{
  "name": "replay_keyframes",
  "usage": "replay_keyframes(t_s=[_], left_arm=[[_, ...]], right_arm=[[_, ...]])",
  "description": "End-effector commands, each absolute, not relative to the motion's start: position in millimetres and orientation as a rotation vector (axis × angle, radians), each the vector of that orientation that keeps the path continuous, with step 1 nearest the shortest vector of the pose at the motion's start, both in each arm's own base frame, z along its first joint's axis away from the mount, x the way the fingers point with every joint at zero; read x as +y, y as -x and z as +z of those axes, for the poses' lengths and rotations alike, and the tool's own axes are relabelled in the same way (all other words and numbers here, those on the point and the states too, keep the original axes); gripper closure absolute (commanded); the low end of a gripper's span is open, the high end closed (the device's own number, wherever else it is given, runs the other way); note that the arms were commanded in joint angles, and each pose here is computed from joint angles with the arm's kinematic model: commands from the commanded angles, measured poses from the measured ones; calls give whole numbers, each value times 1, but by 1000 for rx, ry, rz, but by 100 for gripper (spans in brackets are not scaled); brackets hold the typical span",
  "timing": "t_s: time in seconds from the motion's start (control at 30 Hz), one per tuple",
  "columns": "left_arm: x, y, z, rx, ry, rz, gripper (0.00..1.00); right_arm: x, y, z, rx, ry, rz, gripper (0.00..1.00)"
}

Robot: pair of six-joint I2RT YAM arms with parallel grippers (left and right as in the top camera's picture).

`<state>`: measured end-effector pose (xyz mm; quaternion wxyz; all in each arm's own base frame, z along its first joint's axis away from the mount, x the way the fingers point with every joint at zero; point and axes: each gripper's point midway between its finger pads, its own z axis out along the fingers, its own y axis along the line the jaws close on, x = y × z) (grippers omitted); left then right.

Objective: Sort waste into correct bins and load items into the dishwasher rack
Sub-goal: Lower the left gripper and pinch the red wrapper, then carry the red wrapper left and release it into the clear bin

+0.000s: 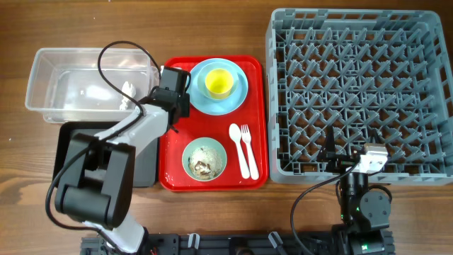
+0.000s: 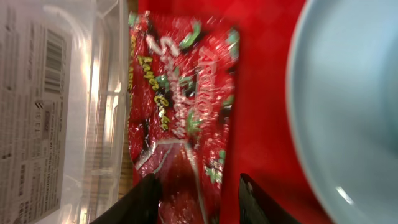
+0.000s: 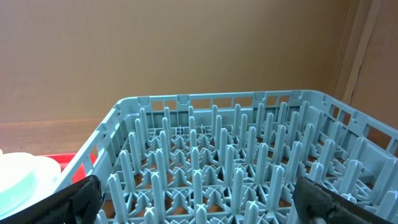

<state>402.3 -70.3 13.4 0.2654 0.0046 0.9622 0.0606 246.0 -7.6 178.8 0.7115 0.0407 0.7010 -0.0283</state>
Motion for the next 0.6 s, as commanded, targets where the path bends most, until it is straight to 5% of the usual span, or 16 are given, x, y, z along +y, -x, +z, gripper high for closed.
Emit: replay_keyframes(t_s=[0.0, 0.23, 0.4, 0.57], left_arm=[[-60, -403, 4, 2612, 17, 192, 58], [-76, -401, 1, 2637, -12, 73, 71], [-76, -399, 1, 2643, -14, 75, 96], [-77, -406, 36, 2559, 45, 31, 96]], right_arm=[[-9, -245, 181, 1544, -110, -62, 0], [-9, -245, 181, 1545, -110, -62, 0], [-9, -245, 181, 1544, -110, -62, 0], [-9, -245, 181, 1544, -110, -62, 0]])
